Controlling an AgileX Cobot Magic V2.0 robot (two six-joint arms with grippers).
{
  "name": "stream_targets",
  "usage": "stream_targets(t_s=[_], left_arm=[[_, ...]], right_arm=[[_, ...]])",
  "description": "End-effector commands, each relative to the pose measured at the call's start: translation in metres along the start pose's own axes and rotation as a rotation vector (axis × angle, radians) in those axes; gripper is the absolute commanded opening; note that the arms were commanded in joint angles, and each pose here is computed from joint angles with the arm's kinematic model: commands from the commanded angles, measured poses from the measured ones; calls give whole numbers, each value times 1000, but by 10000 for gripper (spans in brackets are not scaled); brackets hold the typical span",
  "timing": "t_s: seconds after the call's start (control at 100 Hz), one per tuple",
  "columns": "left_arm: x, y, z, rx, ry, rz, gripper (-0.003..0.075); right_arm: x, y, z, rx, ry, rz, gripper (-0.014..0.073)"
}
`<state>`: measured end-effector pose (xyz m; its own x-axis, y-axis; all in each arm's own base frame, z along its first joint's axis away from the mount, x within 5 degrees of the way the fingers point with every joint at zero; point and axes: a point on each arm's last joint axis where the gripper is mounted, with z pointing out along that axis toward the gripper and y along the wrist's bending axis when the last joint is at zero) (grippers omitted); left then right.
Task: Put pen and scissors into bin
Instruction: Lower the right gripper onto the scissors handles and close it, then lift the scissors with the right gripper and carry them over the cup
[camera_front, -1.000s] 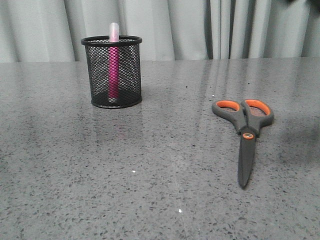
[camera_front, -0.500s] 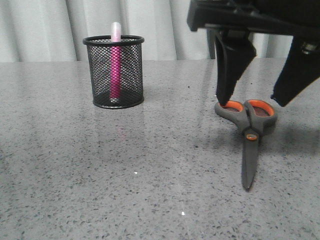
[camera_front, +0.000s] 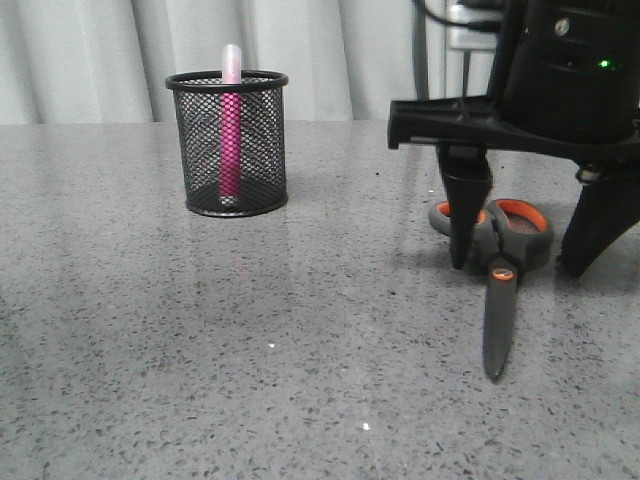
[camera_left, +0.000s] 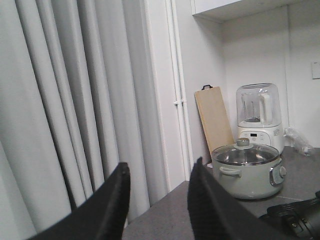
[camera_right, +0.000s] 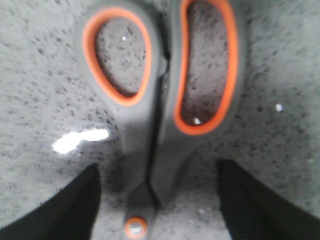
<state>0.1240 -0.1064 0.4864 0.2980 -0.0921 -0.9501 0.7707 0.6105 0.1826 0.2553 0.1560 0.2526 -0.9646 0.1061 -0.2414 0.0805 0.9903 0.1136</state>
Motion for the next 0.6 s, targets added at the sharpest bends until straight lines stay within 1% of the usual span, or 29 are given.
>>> stream_targets(t_s=[0.0, 0.06, 0.13, 0.18, 0.23, 0.25, 0.36, 0.48, 0.53, 0.59], left_arm=[[-13, -2, -3, 6, -49, -29, 251], [-13, -2, -3, 6, -49, -29, 251], [-13, -2, -3, 6, -49, -29, 251], [-13, -2, -3, 6, -49, -29, 251], [-13, -2, -3, 6, -49, -29, 251], [-13, -2, -3, 6, -49, -29, 251], [-13, -2, -3, 6, -46, -22, 251], [-13, -2, -3, 7, -45, -20, 251], [-12, -2, -3, 7, -44, -18, 251], [-12, -2, -3, 7, -43, -16, 251]], right_arm=[[-8, 2, -6, -26, -40, 9, 453], [-8, 4, -1, -23, -33, 9, 444], [-10, 5, 4, -24, -33, 8, 384], [-11, 6, 7, -23, -31, 7, 309], [-11, 7, 9, -22, -30, 7, 203], [-11, 7, 11, -19, -26, 7, 174], [-13, 8, 16, -16, -30, -5, -74], [-24, 8, 7, -13, -121, -45, -71], [-33, 10, -6, -23, -189, -67, -71], [-46, 14, -30, -51, -311, -97, -71]])
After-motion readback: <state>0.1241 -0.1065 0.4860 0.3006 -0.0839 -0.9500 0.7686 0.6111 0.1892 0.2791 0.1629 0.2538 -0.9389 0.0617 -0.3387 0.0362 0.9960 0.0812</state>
